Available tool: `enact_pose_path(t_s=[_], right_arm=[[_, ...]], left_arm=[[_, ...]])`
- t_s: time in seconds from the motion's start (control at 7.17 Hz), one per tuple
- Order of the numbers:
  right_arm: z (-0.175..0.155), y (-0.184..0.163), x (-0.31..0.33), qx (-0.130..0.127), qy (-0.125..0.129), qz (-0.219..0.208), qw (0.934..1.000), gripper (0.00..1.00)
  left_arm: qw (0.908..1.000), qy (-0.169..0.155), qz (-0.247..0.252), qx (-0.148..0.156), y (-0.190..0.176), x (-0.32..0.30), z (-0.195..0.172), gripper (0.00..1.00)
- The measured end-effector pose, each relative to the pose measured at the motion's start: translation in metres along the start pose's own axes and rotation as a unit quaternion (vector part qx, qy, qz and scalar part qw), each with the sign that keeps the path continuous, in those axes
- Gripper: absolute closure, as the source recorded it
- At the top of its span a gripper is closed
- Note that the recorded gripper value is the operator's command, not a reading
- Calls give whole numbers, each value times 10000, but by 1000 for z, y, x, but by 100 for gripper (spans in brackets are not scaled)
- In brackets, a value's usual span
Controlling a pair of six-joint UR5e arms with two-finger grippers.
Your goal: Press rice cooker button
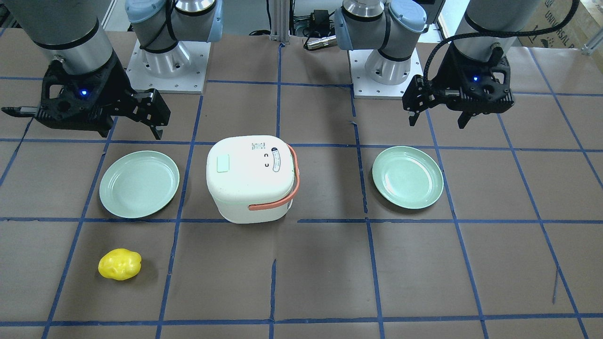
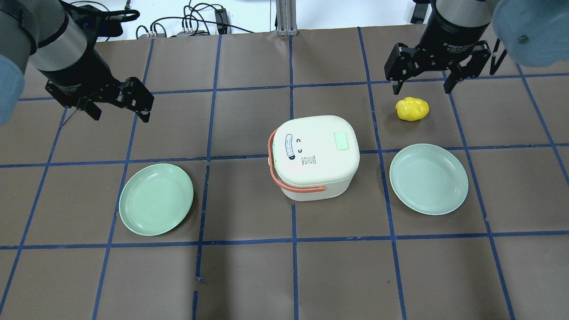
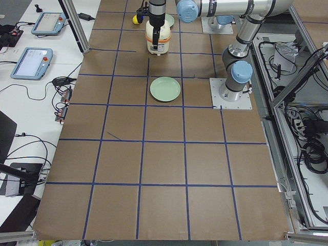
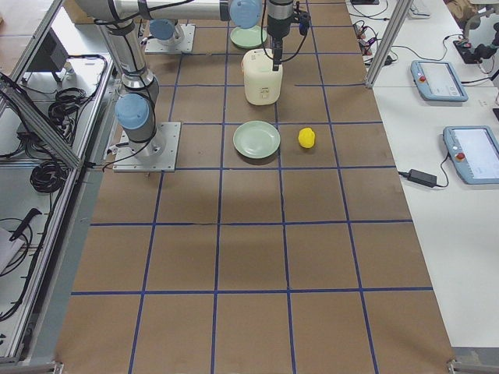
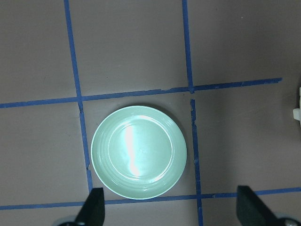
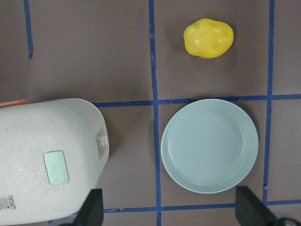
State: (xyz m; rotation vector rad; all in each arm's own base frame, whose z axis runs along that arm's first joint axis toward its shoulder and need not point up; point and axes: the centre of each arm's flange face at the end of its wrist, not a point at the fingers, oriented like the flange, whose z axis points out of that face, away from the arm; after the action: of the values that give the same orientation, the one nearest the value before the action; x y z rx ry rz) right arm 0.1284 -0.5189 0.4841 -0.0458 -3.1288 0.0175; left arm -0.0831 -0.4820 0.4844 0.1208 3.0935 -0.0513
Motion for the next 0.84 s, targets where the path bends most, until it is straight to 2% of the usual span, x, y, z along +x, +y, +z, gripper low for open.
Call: enact_pose_path(t_s=[0.84], right_arm=[[0,1,-1,26,-41,12,10000,0]], left_arm=[[10000,0,0,0,0,0,0,0]])
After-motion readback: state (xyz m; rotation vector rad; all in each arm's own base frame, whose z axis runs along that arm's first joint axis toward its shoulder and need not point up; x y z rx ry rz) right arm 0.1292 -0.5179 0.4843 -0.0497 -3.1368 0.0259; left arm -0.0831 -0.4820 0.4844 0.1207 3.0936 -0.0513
